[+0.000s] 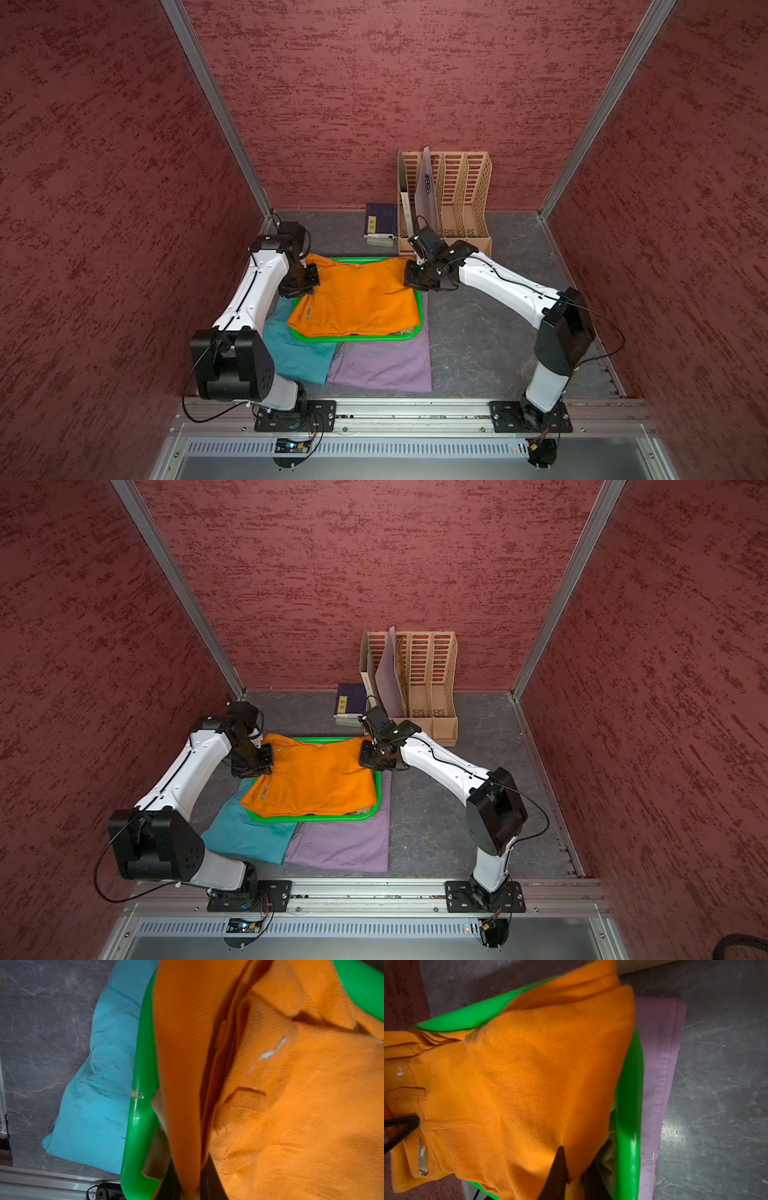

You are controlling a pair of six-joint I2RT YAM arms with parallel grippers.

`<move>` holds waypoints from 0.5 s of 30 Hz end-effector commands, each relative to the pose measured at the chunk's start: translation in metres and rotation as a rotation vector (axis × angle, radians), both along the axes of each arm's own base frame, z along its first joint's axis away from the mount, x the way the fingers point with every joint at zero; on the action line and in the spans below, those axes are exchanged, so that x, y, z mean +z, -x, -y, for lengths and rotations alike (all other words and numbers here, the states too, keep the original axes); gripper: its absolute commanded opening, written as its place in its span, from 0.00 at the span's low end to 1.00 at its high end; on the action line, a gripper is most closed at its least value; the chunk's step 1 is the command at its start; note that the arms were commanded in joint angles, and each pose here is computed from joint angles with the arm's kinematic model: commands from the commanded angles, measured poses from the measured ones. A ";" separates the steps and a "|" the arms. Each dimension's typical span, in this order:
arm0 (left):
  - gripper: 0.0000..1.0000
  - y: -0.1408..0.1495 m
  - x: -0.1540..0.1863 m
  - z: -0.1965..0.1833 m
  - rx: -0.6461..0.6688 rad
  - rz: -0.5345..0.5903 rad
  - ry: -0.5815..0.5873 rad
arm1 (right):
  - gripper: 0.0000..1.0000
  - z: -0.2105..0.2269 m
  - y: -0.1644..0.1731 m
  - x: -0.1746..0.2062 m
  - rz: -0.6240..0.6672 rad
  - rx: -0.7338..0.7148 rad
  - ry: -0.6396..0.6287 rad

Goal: Put the folded long pants in the basket
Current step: Place the long pant in the basket.

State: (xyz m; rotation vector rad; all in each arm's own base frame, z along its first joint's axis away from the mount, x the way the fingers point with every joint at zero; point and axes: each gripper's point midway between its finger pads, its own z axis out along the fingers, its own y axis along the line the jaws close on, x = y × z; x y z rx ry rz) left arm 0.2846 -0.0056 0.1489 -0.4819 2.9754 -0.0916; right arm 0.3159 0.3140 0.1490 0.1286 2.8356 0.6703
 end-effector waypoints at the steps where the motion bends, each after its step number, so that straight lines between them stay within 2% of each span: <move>1: 0.00 -0.010 -0.021 -0.010 0.038 -0.015 -0.053 | 0.00 0.006 0.011 -0.019 -0.031 0.020 0.051; 6: 0.00 -0.006 -0.043 -0.007 0.031 -0.067 -0.067 | 0.00 0.009 0.011 -0.039 -0.044 0.023 0.087; 13: 0.04 -0.011 -0.037 -0.010 0.039 -0.038 -0.091 | 0.00 0.001 0.012 -0.052 -0.057 0.050 0.083; 15: 0.13 -0.013 -0.035 -0.012 0.042 -0.029 -0.102 | 0.00 0.000 0.012 -0.052 -0.054 0.058 0.084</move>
